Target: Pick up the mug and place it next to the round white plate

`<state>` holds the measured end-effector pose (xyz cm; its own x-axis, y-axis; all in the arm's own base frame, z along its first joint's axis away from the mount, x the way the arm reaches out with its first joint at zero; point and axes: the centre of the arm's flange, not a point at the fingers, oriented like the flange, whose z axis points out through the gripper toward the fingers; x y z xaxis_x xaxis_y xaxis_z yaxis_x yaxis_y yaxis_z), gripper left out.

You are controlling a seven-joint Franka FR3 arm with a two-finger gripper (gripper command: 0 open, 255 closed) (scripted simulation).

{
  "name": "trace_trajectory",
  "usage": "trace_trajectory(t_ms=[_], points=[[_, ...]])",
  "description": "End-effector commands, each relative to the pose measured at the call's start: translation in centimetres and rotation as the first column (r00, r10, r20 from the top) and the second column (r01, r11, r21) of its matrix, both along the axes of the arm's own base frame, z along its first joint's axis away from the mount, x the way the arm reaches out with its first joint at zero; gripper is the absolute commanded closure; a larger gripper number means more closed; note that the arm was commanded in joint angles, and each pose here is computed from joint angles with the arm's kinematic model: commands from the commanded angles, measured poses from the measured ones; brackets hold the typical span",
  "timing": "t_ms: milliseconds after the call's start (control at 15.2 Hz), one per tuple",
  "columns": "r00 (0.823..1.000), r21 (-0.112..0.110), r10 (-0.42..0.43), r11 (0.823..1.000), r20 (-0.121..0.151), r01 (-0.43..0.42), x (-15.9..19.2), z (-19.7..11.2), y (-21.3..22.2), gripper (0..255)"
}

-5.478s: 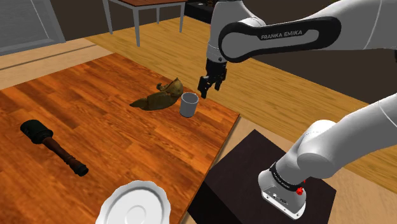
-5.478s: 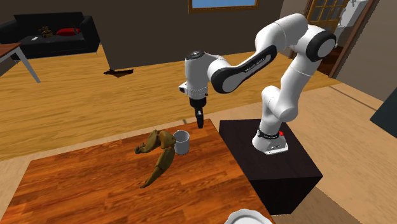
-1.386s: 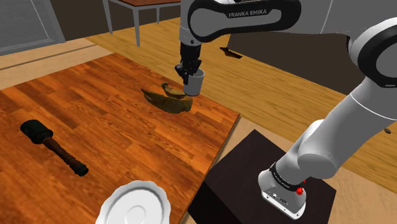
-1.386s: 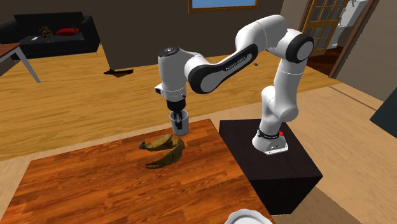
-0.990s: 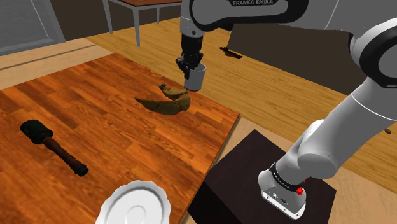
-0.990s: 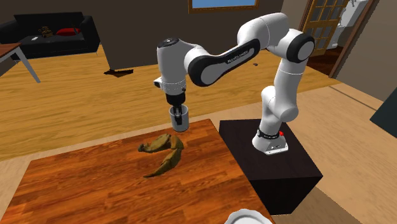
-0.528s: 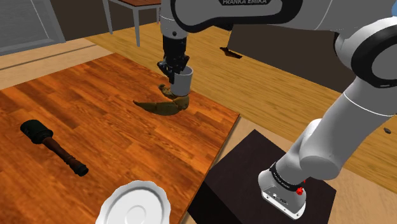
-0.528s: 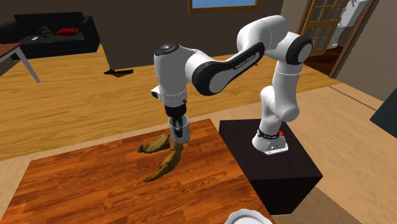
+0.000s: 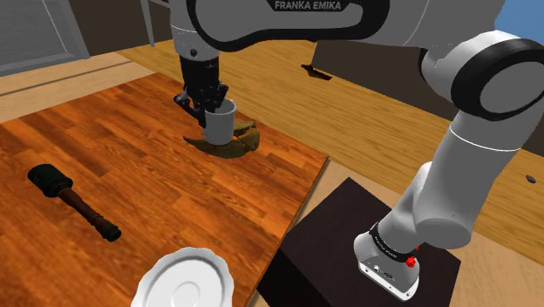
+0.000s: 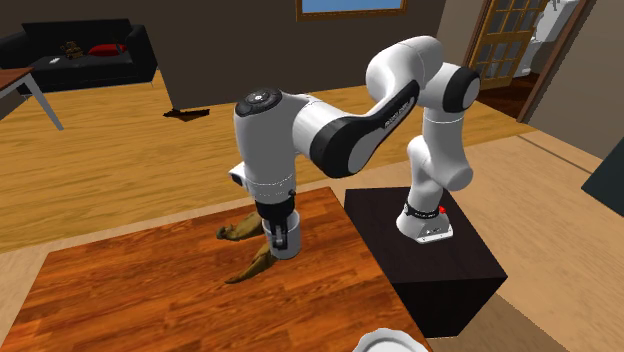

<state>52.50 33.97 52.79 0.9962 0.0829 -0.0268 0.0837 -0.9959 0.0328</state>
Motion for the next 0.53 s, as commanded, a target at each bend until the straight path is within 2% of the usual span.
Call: trace_trajectory(t_ms=[0, 462], points=[[1.000, 0.000, -0.001, 1.000, 0.000, 0.001, -0.2, 0.0, 2.5, 255], [1.000, 0.000, -0.001, 1.000, 0.000, 0.001, -0.6, 0.1, 11.8, 255]])
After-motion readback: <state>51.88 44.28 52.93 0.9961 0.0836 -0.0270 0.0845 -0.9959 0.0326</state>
